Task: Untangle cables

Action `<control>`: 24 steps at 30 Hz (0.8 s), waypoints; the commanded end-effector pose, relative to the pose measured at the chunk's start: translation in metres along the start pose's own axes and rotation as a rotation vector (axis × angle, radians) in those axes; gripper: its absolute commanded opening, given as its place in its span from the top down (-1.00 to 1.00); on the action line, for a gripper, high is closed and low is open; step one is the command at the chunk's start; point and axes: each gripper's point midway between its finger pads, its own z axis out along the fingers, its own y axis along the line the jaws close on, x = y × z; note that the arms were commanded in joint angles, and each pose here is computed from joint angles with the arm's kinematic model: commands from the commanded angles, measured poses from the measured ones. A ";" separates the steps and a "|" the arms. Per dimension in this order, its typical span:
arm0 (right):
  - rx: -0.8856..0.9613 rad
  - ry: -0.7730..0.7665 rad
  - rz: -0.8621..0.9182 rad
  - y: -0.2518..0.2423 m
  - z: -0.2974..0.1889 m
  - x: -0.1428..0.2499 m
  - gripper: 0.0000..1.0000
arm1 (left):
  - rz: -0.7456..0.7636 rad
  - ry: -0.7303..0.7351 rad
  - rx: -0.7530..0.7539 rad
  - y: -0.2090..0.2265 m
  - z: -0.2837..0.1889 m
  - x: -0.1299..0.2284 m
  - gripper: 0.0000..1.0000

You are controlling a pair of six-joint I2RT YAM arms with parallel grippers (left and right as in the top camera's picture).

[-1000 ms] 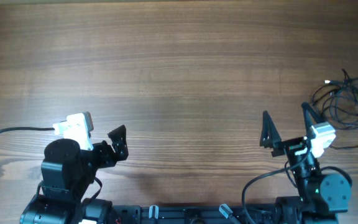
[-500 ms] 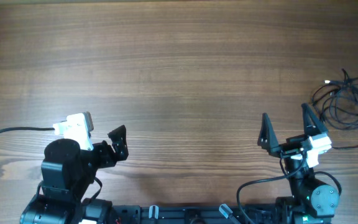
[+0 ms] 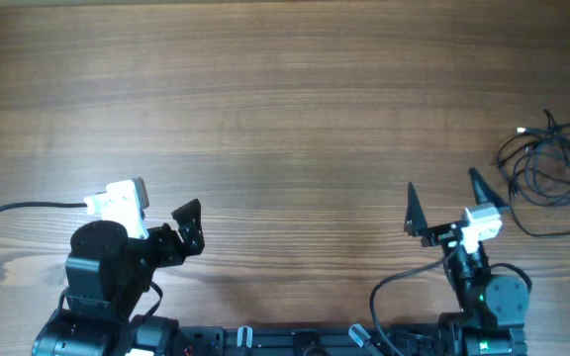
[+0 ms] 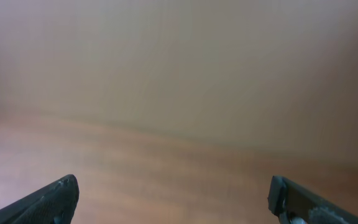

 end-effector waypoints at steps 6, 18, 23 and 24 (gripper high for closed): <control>0.005 0.107 0.000 0.000 -0.002 0.027 -0.99 | -0.006 -0.003 -0.010 0.002 0.001 0.001 -1.00; 0.009 0.107 0.012 -0.001 -0.002 0.027 -0.99 | -0.006 -0.003 -0.010 0.002 0.001 0.001 -1.00; 0.009 0.095 0.010 -0.001 -0.002 0.024 -1.00 | -0.006 -0.003 -0.010 0.002 0.001 0.001 -1.00; 0.010 0.090 0.009 -0.001 -0.002 0.023 -1.00 | -0.006 -0.003 -0.010 0.002 0.001 0.001 -1.00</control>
